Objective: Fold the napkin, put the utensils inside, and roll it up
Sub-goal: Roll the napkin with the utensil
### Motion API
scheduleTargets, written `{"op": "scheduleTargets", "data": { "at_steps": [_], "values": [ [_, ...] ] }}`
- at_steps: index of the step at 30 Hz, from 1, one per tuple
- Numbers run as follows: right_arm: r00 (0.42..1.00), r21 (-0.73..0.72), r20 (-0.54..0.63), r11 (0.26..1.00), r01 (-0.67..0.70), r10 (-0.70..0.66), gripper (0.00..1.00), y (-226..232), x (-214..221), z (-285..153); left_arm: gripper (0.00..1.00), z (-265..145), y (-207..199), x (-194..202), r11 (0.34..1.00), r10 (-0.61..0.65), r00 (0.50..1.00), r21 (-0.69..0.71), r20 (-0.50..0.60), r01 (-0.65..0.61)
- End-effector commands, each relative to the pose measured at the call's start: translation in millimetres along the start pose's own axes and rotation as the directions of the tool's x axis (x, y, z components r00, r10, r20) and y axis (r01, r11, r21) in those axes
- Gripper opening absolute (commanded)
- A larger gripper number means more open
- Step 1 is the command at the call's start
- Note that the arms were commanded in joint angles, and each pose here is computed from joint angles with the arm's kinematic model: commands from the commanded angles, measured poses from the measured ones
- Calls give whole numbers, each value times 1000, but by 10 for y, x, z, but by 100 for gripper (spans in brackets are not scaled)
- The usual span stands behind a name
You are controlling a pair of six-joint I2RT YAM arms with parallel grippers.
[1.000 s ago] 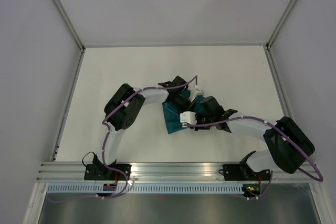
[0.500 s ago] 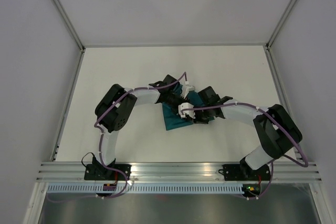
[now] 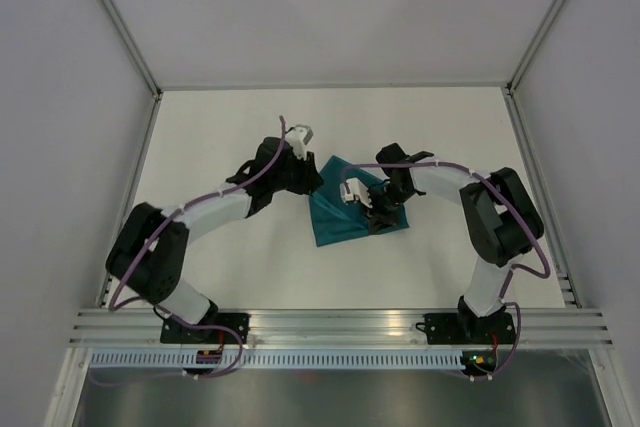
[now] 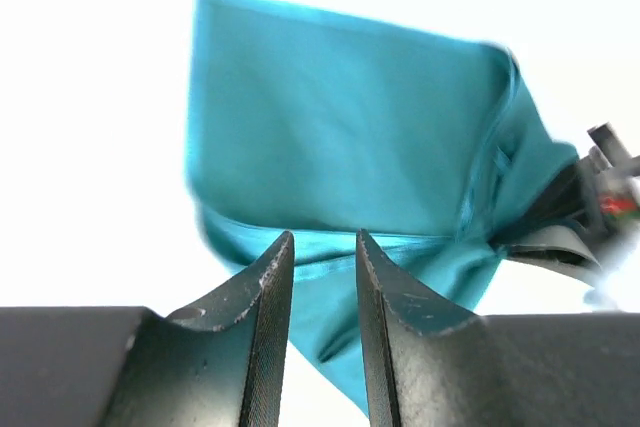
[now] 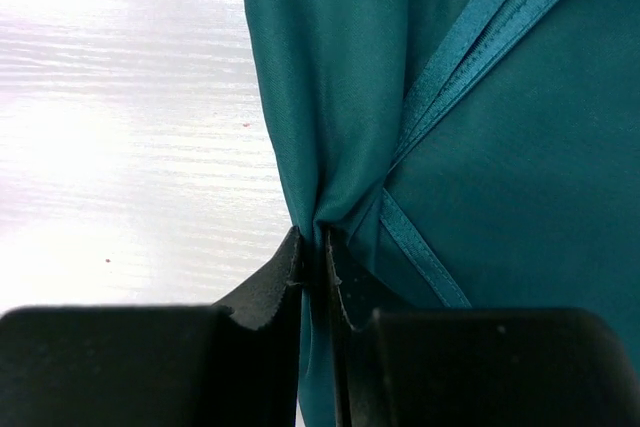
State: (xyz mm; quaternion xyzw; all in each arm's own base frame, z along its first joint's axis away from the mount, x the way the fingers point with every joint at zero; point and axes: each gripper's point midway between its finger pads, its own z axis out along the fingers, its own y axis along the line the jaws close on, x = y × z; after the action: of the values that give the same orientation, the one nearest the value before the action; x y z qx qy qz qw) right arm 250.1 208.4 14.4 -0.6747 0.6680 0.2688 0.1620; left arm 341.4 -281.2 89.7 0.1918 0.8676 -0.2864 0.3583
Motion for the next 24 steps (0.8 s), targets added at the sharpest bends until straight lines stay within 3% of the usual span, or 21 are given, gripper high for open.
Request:
{"op": "scheduleTargets", "data": {
  "at_steps": [1, 3, 5, 8, 9, 12, 14, 19, 24],
  "values": [
    [979, -256, -134, 950, -181, 151, 0, 464, 479, 98, 37, -443, 178, -564, 981, -58, 937, -155, 346, 118],
    [973, -307, -148, 926, -218, 179, 1, 506, 490, 77, 37, -721, 143, -775, 979, -9, 885, -177, 465, 103],
    [970, -334, -149, 913, -235, 195, 0, 436, 494, 107, 37, -851, 79, -742, 970, 64, 867, -234, 494, 62],
    [959, -377, -172, 885, -273, 223, 0, 404, 522, 148, 36, -879, -229, -671, 945, 257, 838, -307, 481, -114],
    [953, -396, -186, 869, -295, 239, 0, 429, 531, 135, 36, -925, -191, -677, 899, 357, 815, -404, 456, -167],
    [944, -423, -209, 847, -323, 255, 1, 349, 534, 183, 38, -876, -485, -546, 820, 531, 745, -465, 403, -333],
    [936, -444, -221, 826, -347, 275, 1, 354, 568, 225, 39, -809, -710, -417, 791, 590, 711, -449, 382, -415],
    [921, -454, -237, 803, -387, 310, 0, 313, 611, 281, 43, -533, -1007, -1, 647, 757, 604, -416, 249, -639],
    [910, -445, -246, 795, -412, 333, 1, 288, 638, 313, 46, -274, -1353, 559, 505, 863, 486, -270, 139, -820]
  ]
}}
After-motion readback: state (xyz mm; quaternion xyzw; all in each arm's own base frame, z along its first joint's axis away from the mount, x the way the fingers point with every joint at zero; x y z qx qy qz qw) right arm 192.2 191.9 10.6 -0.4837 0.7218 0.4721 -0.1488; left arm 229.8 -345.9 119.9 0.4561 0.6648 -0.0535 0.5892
